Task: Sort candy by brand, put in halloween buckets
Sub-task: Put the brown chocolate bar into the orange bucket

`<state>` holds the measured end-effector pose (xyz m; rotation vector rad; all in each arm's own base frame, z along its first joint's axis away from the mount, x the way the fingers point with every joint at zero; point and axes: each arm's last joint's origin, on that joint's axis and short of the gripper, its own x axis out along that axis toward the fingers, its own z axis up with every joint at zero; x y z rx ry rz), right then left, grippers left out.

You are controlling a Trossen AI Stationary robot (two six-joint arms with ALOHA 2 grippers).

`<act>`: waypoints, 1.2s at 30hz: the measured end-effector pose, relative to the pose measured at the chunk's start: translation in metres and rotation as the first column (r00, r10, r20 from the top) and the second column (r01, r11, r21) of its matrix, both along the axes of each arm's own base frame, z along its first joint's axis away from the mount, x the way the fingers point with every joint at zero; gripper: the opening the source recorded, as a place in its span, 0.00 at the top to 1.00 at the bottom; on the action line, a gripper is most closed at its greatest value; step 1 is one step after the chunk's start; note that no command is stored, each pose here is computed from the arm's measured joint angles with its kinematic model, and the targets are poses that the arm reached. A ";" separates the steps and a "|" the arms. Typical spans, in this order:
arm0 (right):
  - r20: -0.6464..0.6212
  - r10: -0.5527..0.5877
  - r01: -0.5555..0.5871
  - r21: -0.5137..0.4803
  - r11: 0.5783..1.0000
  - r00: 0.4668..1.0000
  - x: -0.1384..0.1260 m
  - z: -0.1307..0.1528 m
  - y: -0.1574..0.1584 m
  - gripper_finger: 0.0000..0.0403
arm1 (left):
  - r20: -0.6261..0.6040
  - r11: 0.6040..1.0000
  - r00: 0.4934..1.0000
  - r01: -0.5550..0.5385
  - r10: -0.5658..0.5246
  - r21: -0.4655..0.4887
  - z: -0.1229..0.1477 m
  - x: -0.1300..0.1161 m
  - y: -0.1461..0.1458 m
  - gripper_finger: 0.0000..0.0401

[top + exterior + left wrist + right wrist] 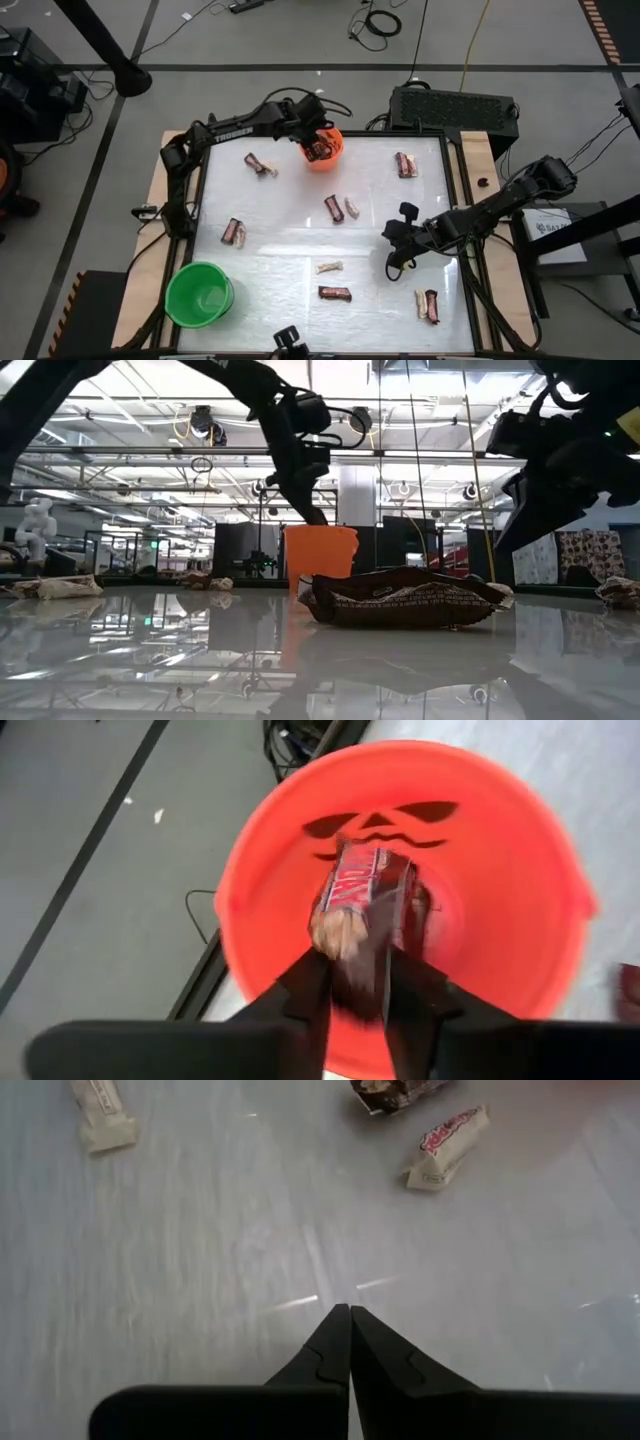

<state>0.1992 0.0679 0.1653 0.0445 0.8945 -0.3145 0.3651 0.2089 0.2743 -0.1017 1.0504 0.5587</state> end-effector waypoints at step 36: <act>-0.009 0.118 -0.118 -0.123 0.985 0.993 0.010 0.003 -0.014 1.00 | -0.773 0.933 0.575 -0.047 -0.268 -0.358 -0.073 -0.073 -0.205 0.59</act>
